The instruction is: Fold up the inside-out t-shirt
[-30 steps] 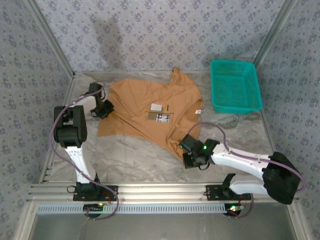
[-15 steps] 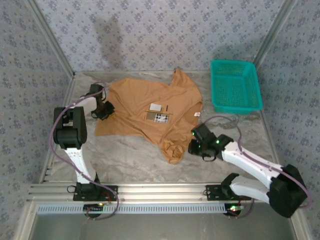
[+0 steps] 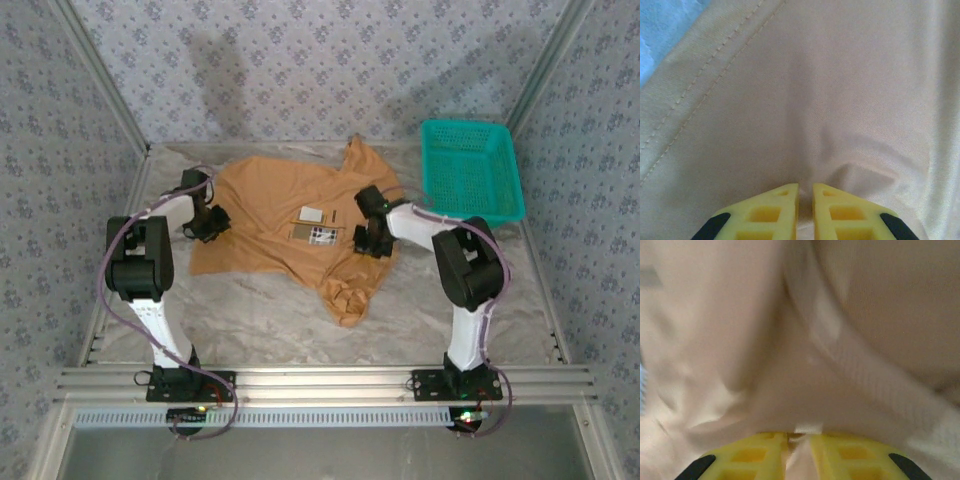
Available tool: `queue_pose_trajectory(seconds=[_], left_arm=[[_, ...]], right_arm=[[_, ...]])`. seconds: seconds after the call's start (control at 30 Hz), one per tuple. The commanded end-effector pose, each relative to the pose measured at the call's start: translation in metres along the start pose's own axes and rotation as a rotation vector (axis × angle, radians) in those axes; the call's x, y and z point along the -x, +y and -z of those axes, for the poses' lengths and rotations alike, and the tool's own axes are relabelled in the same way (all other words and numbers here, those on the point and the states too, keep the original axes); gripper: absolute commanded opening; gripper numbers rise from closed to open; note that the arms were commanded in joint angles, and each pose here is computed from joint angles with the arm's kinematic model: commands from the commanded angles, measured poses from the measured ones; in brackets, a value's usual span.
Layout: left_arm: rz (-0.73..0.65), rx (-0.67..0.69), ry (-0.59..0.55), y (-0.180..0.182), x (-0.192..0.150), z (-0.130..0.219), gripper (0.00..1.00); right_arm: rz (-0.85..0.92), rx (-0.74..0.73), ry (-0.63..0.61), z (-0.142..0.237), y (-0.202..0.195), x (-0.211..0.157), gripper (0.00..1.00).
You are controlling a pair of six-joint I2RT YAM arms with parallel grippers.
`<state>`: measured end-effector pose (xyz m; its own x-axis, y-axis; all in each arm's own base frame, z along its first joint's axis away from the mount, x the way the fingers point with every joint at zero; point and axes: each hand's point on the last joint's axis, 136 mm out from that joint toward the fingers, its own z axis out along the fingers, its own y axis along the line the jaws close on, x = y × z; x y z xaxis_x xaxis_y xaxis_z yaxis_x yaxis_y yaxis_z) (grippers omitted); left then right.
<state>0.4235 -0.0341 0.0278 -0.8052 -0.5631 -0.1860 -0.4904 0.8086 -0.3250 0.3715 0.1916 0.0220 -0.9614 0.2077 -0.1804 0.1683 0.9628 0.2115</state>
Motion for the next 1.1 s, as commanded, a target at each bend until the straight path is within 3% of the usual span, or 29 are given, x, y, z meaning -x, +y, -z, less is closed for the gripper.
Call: queue_pose_trajectory(seconds=[0.0, 0.1, 0.23, 0.5, 0.7, 1.07], left_arm=[[-0.017, 0.022, -0.015, 0.004, 0.005, 0.007, 0.15], [-0.025, 0.021, -0.03, 0.004, 0.004, 0.01, 0.15], [-0.026, 0.02, -0.039, 0.01, -0.005, 0.012, 0.17], [-0.036, -0.012, -0.035, 0.004, -0.013, 0.017, 0.17], [-0.052, -0.024, -0.043, 0.0, -0.015, 0.026, 0.17], [-0.046, -0.03, -0.032, -0.002, -0.018, 0.022, 0.16]], right_arm=[[0.018, -0.244, 0.065, -0.029, -0.059, 0.019, 0.25], [0.03, -0.305, 0.04, -0.027, -0.071, 0.049, 0.25], [0.055, -0.269, -0.023, 0.007, -0.062, 0.068, 0.29], [0.098, -0.14, -0.063, 0.079, -0.044, -0.003, 0.41], [0.027, -0.104, -0.01, 0.071, -0.082, -0.057, 0.39], [0.049, -0.139, 0.021, 0.047, -0.1, -0.056, 0.37]])
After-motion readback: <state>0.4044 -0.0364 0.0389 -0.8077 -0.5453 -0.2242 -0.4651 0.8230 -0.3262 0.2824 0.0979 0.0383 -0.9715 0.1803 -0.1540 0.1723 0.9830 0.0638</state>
